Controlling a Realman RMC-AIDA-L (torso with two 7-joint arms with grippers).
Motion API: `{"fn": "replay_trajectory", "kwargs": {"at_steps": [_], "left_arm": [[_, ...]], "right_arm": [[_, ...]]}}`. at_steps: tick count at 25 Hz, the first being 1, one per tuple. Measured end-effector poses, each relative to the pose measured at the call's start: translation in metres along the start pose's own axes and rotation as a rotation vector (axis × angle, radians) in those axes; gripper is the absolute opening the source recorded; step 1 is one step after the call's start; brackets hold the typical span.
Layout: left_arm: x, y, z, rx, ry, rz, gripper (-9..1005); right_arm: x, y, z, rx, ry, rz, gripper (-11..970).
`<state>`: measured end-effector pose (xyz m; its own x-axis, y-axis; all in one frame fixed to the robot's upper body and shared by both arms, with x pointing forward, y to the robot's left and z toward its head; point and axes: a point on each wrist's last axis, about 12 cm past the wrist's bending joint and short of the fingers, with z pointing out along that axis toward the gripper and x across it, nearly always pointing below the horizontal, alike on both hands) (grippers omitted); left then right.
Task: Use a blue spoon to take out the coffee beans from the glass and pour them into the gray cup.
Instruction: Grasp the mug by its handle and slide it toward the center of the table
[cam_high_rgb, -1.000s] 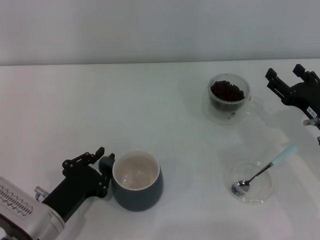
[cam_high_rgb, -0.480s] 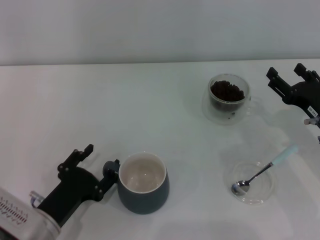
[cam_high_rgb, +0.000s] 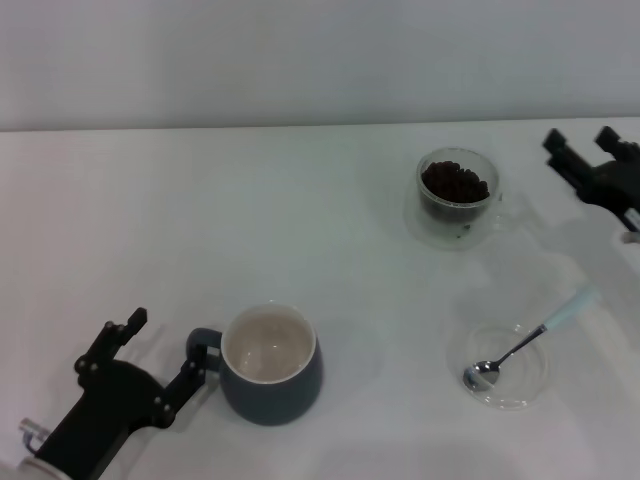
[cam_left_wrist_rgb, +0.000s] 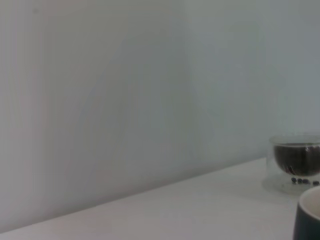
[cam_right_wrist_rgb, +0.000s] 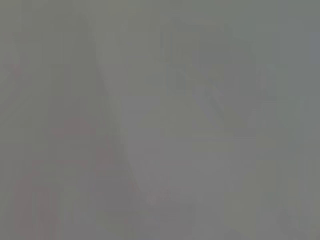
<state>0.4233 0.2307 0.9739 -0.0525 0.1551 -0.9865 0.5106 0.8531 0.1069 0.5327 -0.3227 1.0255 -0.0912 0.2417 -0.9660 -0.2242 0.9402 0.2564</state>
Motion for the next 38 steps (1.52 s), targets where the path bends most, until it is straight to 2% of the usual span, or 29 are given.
{"fn": "replay_trajectory", "kwargs": {"at_steps": [5, 8, 22, 33, 38], "left_arm": [[0.003, 0.001, -0.011, -0.032, -0.002, -0.01, 786], [0.004, 0.005, -0.011, -0.039, 0.002, -0.001, 786], [0.006, 0.001, -0.007, 0.031, 0.029, 0.035, 787], [0.01, -0.005, -0.024, 0.027, 0.027, 0.024, 786], [0.01, -0.008, -0.035, 0.015, 0.005, 0.012, 785]], "right_arm": [[-0.008, -0.024, -0.023, 0.013, -0.019, 0.142, 841], [-0.012, -0.031, -0.033, 0.016, -0.039, 0.177, 841], [-0.008, -0.03, -0.037, 0.022, -0.034, 0.192, 839], [-0.007, -0.032, -0.038, 0.029, -0.026, 0.189, 838], [-0.006, -0.041, -0.044, 0.054, 0.001, 0.231, 837]]}}
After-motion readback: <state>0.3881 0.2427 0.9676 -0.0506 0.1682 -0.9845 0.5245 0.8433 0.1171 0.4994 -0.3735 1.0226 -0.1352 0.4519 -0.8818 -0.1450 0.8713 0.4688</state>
